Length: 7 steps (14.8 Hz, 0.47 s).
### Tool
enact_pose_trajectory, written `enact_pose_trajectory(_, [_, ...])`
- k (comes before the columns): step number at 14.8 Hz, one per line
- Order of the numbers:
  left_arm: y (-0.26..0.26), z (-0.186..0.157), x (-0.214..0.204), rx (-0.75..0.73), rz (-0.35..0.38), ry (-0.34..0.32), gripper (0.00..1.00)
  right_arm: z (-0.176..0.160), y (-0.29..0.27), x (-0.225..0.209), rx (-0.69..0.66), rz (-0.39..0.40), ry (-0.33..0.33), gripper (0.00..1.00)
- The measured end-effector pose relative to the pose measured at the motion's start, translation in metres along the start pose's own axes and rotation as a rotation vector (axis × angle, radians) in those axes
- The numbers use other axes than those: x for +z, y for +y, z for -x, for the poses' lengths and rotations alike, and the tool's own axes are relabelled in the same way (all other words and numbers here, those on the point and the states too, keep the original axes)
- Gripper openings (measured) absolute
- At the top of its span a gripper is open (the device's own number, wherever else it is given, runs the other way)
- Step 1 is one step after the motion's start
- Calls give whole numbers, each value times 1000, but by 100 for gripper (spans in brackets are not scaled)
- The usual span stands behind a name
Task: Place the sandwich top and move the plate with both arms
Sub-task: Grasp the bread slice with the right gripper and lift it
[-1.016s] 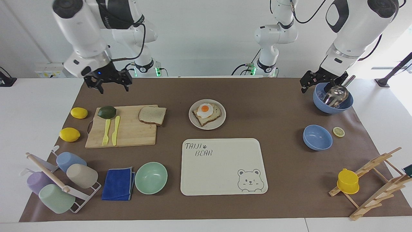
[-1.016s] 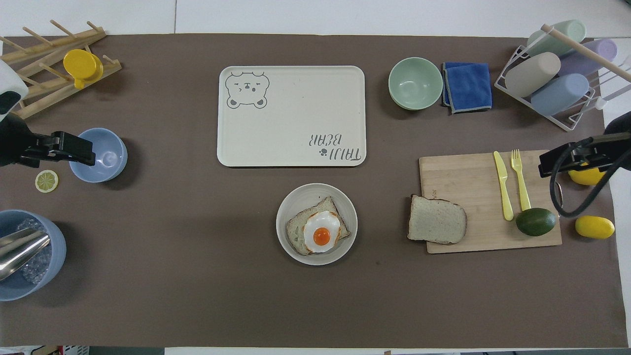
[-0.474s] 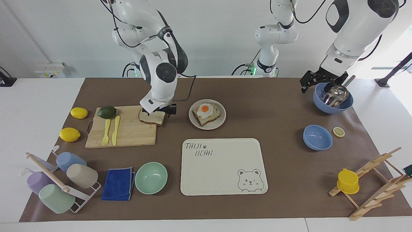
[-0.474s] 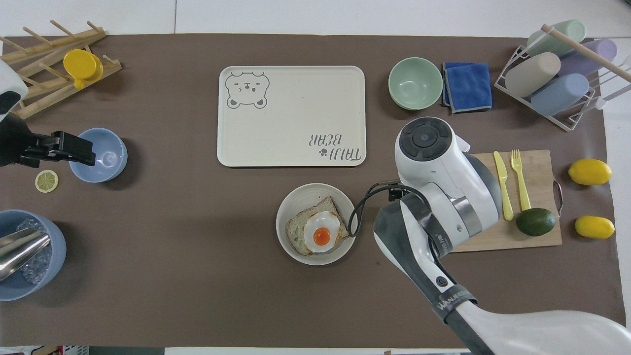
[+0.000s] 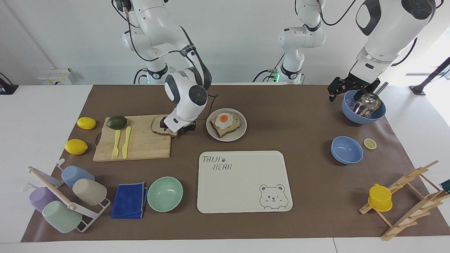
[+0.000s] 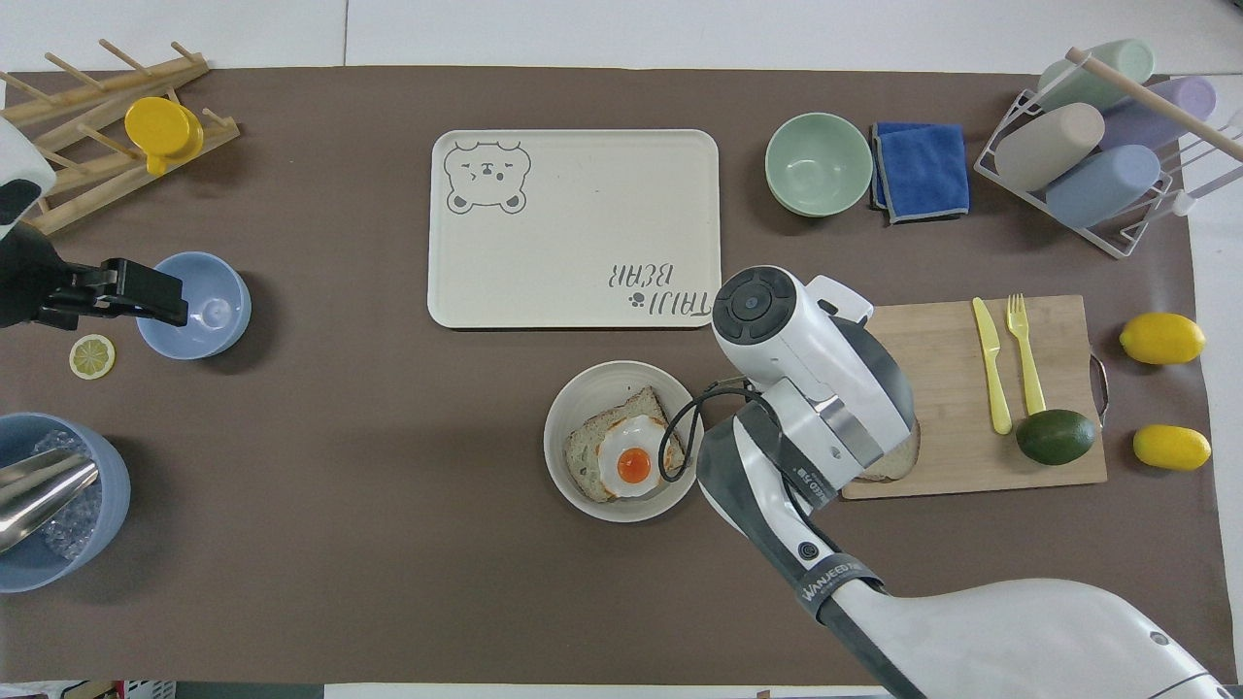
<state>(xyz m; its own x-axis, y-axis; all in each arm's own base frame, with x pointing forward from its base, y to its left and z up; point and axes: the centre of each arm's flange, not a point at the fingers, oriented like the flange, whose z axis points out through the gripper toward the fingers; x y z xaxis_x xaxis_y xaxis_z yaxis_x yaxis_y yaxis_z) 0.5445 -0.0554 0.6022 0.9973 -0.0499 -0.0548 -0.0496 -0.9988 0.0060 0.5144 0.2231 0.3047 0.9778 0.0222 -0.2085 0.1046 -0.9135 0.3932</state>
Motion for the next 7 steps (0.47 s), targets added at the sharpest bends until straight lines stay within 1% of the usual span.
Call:
enact_pose_trajectory(6, [0, 0, 0, 0, 0, 0, 100, 4, -3, 21, -10, 20, -37, 100])
enact_pose_trajectory(7, [0, 0, 0, 0, 0, 0, 100, 4, -3, 23, -11, 22, -40, 97])
